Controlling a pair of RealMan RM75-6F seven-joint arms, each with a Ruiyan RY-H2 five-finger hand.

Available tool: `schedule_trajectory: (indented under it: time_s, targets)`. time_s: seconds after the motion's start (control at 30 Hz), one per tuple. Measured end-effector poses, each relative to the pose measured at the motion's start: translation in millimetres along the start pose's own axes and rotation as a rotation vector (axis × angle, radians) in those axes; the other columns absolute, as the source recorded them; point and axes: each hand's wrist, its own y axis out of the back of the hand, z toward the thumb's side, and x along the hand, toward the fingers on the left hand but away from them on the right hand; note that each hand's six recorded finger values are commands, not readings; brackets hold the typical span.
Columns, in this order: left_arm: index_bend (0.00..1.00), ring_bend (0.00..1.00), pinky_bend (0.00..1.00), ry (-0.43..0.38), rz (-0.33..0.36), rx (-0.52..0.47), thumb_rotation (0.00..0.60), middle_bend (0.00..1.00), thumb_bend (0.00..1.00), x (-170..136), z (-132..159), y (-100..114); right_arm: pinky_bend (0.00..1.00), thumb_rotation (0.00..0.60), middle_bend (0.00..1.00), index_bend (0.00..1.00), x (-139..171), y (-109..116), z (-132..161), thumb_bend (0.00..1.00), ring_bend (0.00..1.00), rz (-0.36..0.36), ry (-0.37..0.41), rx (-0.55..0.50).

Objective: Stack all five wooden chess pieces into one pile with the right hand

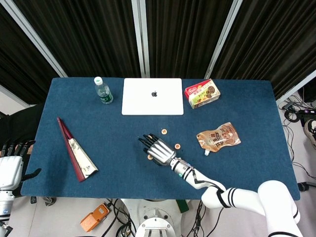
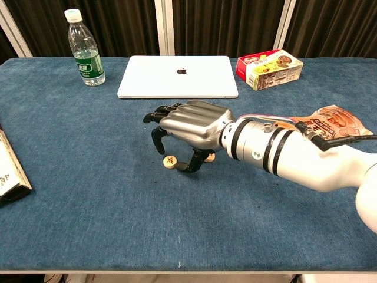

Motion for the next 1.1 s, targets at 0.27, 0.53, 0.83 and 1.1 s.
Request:
schedule_trajectory:
  time_s: [0.27,0.53,0.83,1.1]
  targets:
    - [0.18,0.09,0.03,0.004,-0.003,-0.004,0.600,0.14,0.00,0.2,-2.8,-2.7,0.17,0.600,0.14,0.51,-2.5,-4.4,1.2,0.50,0.10,0.008,-0.001,-0.001]
    - [0.18,0.09,0.03,0.009,-0.004,-0.011,0.600,0.14,0.00,-1.1,-5.6,-4.4,0.19,0.600,0.18,0.60,-5.3,-0.8,0.8,0.55,0.13,-0.015,-0.006,-0.023]
    - [0.18,0.09,0.03,0.010,-0.012,-0.009,0.600,0.14,0.00,-1.8,-6.7,-6.8,0.20,0.600,0.18,0.60,-17.9,23.4,-33.0,0.56,0.14,-0.071,-0.101,-0.065]
    - [0.18,0.09,0.03,0.014,-0.020,-0.008,0.600,0.14,0.00,-1.3,-6.6,-7.7,0.20,0.600,0.18,0.58,-35.6,25.1,-52.9,0.56,0.14,-0.047,-0.170,-0.053]
